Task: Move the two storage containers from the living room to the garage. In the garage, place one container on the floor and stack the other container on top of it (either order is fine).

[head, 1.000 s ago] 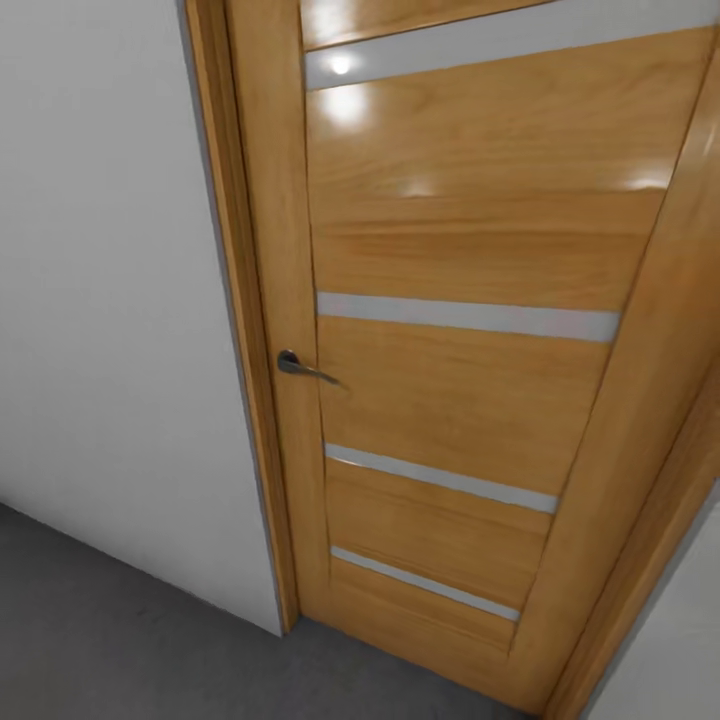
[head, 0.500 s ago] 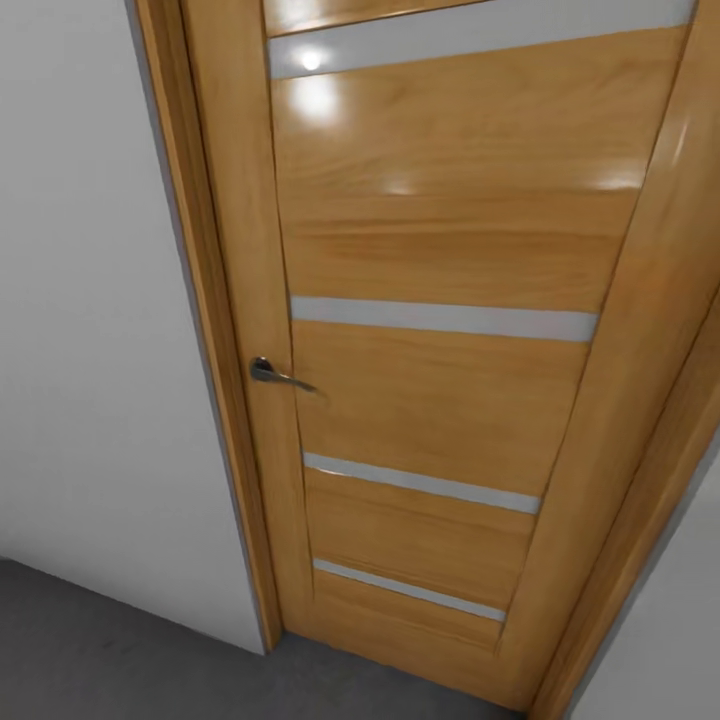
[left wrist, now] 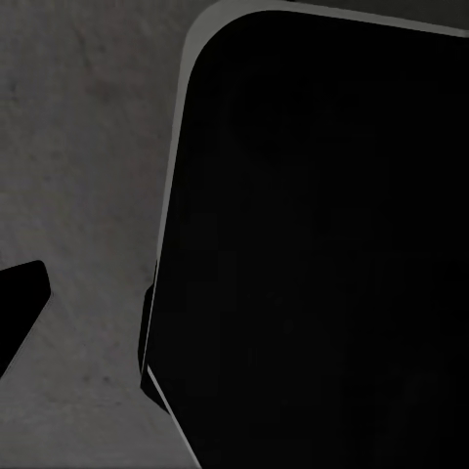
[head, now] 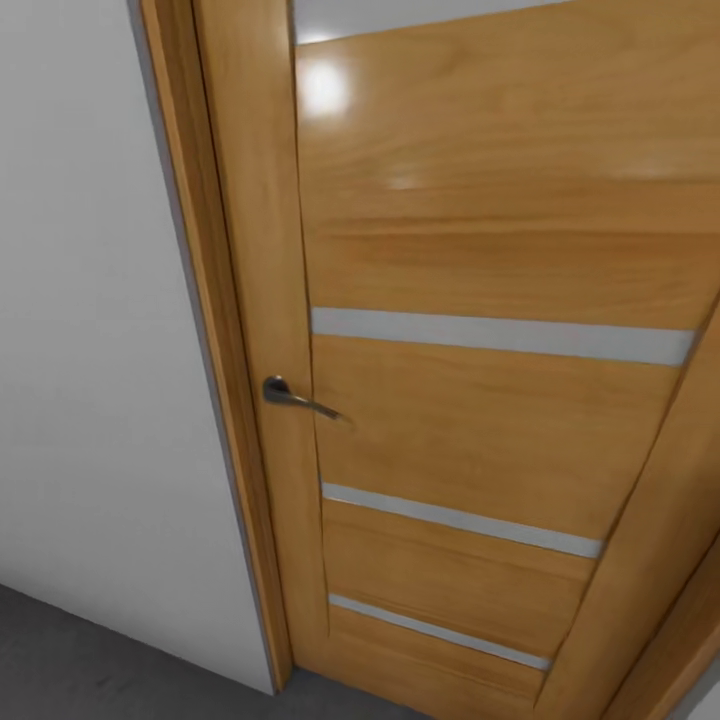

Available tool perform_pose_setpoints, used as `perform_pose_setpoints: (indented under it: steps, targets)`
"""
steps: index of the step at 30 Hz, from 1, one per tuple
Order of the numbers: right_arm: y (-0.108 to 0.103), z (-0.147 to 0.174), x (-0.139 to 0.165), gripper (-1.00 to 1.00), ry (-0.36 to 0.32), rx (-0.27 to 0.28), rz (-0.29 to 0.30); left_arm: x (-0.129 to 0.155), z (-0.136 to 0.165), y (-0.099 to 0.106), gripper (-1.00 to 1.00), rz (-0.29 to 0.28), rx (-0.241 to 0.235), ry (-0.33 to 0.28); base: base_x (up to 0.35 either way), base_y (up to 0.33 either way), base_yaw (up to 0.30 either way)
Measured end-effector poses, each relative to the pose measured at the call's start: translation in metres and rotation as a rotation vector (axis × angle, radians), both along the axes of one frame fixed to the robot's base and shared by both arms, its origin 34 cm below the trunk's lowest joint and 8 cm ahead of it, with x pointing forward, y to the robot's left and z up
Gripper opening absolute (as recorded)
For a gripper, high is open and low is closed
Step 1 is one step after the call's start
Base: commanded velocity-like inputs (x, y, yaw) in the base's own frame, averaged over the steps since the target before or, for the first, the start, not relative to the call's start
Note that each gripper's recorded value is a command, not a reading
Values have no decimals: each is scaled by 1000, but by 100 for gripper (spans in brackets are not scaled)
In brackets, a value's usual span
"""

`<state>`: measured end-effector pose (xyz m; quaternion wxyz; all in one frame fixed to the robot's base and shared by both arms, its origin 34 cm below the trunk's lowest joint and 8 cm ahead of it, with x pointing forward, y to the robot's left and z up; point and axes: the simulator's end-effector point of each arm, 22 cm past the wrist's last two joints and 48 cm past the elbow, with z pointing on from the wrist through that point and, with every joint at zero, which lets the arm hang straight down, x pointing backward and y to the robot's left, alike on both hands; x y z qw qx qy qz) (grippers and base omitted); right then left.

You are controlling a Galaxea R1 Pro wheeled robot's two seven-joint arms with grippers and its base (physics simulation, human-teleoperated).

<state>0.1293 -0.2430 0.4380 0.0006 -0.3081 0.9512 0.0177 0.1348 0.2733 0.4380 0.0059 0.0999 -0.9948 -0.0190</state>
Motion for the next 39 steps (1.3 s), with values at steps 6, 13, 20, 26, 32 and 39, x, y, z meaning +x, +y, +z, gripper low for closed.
perform_pose_setpoints:
  steps: [6, 13, 20, 26, 32, 39]
  targets:
    - [0, 0, 0, 100, 0, 0, 0, 0, 0, 0, 100, -1, 0, 0, 245, 76, 0]
    - [1, 0, 0, 100, 2, 0, -1, 0, 0, 0, 100, -1, 0, 0, 106, 7, -64]
    - [1, 0, -1, 100, 3, -1, -3, 0, 0, 0, 100, -1, 0, 0, 6, 0, -223]
    - [1, 0, -1, 100, 3, -1, -3, 0, 0, 0, 100, -1, 0, 0, 0, 0, -239]
    - [1, 0, -1, 100, 3, -1, -3, 0, 0, 0, 100, -1, 0, 1, 0, 0, -222]
    - [1, 0, 0, 100, 3, -1, -3, 0, 0, 0, 100, -1, 0, 1, 15, 7, -98]
